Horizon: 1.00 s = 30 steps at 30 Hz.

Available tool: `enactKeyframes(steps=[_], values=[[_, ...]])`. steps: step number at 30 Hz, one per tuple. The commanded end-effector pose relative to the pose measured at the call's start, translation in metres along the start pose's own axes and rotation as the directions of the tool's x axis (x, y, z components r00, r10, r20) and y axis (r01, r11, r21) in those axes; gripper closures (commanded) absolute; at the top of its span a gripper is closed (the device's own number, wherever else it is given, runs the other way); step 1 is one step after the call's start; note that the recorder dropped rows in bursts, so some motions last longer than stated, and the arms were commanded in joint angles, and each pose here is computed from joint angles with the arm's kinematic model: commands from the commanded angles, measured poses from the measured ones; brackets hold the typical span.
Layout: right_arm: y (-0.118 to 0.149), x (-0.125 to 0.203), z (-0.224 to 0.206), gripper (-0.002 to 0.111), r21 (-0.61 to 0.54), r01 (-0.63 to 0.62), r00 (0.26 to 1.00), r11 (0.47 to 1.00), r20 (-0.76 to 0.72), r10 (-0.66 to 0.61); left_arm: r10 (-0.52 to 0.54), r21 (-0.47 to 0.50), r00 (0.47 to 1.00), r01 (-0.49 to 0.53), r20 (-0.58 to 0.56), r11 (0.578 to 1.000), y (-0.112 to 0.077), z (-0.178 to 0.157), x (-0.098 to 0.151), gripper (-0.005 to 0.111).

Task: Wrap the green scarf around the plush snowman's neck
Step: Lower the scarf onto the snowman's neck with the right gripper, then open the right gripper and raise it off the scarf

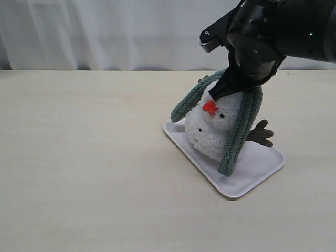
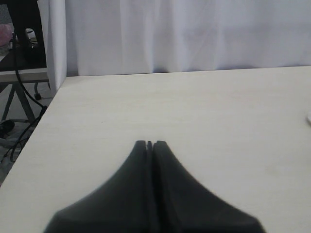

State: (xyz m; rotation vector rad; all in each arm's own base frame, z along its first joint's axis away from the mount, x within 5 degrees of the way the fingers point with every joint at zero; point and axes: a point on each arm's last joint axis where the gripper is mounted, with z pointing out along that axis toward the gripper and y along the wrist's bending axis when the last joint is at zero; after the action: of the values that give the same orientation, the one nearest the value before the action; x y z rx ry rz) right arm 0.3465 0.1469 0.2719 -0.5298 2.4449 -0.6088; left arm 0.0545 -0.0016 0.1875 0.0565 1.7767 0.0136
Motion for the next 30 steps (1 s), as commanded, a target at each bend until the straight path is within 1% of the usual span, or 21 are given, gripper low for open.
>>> enactKeyframes(steps=[1, 3, 5, 9, 12, 15, 18, 25, 26, 27, 30], values=[[-0.003, 0.004, 0.001, 0.065, 0.018, -0.012, 0.999, 1.000, -0.039, 0.012, -0.007, -0.005, 1.000, 0.007, 0.009, 1.000, 0.000, 0.000, 0.000, 0.107], [-0.005, 0.007, 0.000, 0.057, 0.036, -0.026, 0.997, 0.999, -0.069, 0.028, -0.007, -0.005, 1.000, 0.007, 0.009, 1.000, 0.000, 0.000, 0.000, 0.107], [-0.009, 0.009, -0.003, 0.052, 0.055, -0.050, 0.994, 0.997, -0.093, 0.055, -0.007, -0.005, 1.000, 0.007, 0.009, 1.000, 0.000, 0.000, 0.000, 0.107], [-0.018, 0.008, -0.018, 0.051, 0.055, -0.105, 0.987, 0.993, -0.117, 0.111, -0.007, -0.005, 1.000, 0.007, 0.009, 1.000, 0.000, 0.000, 0.000, 0.107], [-0.022, 0.006, -0.032, 0.051, -0.021, -0.132, 0.988, 0.991, -0.078, 0.130, -0.007, -0.005, 1.000, 0.007, 0.009, 1.000, 0.000, 0.000, 0.000, 0.107], [-0.022, 0.006, -0.045, 0.056, -0.121, -0.136, 0.990, 0.983, -0.040, 0.132, -0.007, -0.005, 1.000, 0.007, 0.009, 1.000, 0.000, 0.000, 0.000, 0.107], [-0.024, 0.006, -0.055, 0.060, -0.168, -0.147, 0.989, 0.975, -0.020, 0.146, -0.007, -0.005, 1.000, 0.007, 0.009, 1.000, 0.000, 0.000, 0.000, 0.107], [-0.030, 0.016, -0.059, 0.067, -0.126, -0.118, 0.992, 0.985, -0.048, 0.113, -0.007, -0.005, 1.000, 0.007, 0.009, 1.000, 0.000, 0.000, 0.000, 0.107], [-0.029, 0.018, -0.057, 0.070, -0.120, -0.107, 0.994, 0.987, -0.045, 0.102, -0.005, -0.005, 1.000, 0.005, 0.009, 1.000, 0.000, 0.000, 0.000, 0.107], [-0.028, 0.020, -0.054, 0.075, -0.110, -0.094, 0.995, 0.989, -0.042, 0.090, -0.005, -0.005, 1.000, 0.005, 0.009, 1.000, 0.000, 0.000, 0.000, 0.107], [-0.022, 0.026, -0.043, 0.094, -0.094, -0.094, 0.995, 0.991, -0.025, 0.092, -0.003, -0.006, 1.000, 0.003, 0.009, 1.000, 0.000, 0.000, 0.000, 0.107]])
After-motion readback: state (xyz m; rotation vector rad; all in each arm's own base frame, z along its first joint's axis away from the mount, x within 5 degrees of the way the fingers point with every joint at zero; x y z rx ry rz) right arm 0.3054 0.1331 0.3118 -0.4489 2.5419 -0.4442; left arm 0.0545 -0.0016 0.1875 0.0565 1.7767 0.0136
